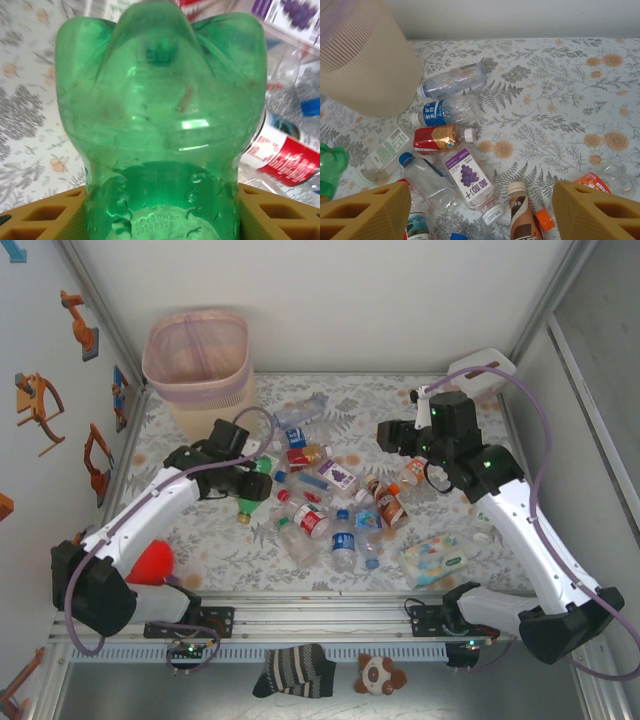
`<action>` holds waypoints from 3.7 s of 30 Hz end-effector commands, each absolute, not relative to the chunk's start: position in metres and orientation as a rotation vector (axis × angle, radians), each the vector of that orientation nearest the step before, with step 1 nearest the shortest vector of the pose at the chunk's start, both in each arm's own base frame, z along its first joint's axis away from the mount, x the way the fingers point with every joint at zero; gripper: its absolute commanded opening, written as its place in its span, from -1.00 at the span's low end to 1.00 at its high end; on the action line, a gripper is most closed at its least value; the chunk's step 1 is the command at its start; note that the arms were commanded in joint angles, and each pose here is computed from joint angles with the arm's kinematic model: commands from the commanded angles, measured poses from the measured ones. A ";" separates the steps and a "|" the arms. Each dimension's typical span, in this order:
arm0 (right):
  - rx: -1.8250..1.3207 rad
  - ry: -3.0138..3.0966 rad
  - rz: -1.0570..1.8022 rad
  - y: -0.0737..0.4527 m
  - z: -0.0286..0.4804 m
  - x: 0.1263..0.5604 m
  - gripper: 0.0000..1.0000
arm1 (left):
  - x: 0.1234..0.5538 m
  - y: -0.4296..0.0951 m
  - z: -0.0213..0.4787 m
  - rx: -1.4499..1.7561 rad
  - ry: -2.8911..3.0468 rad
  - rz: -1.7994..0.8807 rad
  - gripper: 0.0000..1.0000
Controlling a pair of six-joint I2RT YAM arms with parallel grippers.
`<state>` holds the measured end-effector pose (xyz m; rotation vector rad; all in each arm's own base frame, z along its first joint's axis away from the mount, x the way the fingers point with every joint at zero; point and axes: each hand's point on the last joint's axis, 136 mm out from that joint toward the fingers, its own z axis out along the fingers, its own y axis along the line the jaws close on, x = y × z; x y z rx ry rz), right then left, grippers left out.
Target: Put the plastic bottles in the bin
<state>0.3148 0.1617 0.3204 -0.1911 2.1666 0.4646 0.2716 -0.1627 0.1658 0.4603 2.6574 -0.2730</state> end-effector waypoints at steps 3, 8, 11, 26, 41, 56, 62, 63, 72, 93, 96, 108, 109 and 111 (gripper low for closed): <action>-0.171 2.123 0.492 0.159 0.333 0.314 0.47 | 0.288 -0.151 0.224 0.412 2.529 -0.341 0.18; -0.165 2.116 0.492 0.158 0.335 0.313 0.47 | 0.310 -0.145 0.272 0.349 2.382 -0.405 0.15; -0.165 2.109 0.495 0.158 0.337 0.313 0.47 | 0.323 -0.141 0.299 0.328 2.307 -0.430 0.15; -0.148 2.095 0.485 0.150 0.341 0.305 0.47 | 0.395 -0.111 0.386 0.302 2.122 -0.382 0.14; -0.128 2.067 0.463 0.144 0.351 0.303 0.47 | 0.495 -0.039 0.410 0.227 2.120 -0.076 0.11; -0.115 2.054 0.416 0.136 0.357 0.305 0.47 | 0.567 0.004 0.309 0.202 2.290 0.123 0.07; -0.114 2.054 0.417 0.137 0.358 0.307 0.47 | 0.577 0.004 0.265 0.164 2.378 0.084 0.06; -0.114 2.055 0.414 0.137 0.358 0.307 0.48 | 0.578 0.004 0.260 0.158 2.388 0.078 0.06; -0.102 2.064 0.402 0.134 0.351 0.307 0.48 | 0.582 0.001 0.205 0.137 2.501 0.039 0.06; -0.092 2.050 0.399 0.129 0.351 0.300 0.47 | 0.571 -0.002 0.142 0.069 2.666 -0.052 0.36; -0.088 2.049 0.396 0.127 0.351 0.299 0.47 | 0.571 -0.003 0.156 0.065 2.636 -0.060 0.43; -0.091 2.046 0.393 0.126 0.352 0.298 0.47 | 0.562 -0.011 0.240 0.067 2.468 -0.124 0.62; -0.091 2.049 0.394 0.126 0.351 0.298 0.48 | 0.560 -0.012 0.246 0.067 2.458 -0.128 0.63; -0.091 2.047 0.398 0.127 0.352 0.298 0.47 | 0.556 -0.013 0.262 0.071 2.428 -0.137 0.63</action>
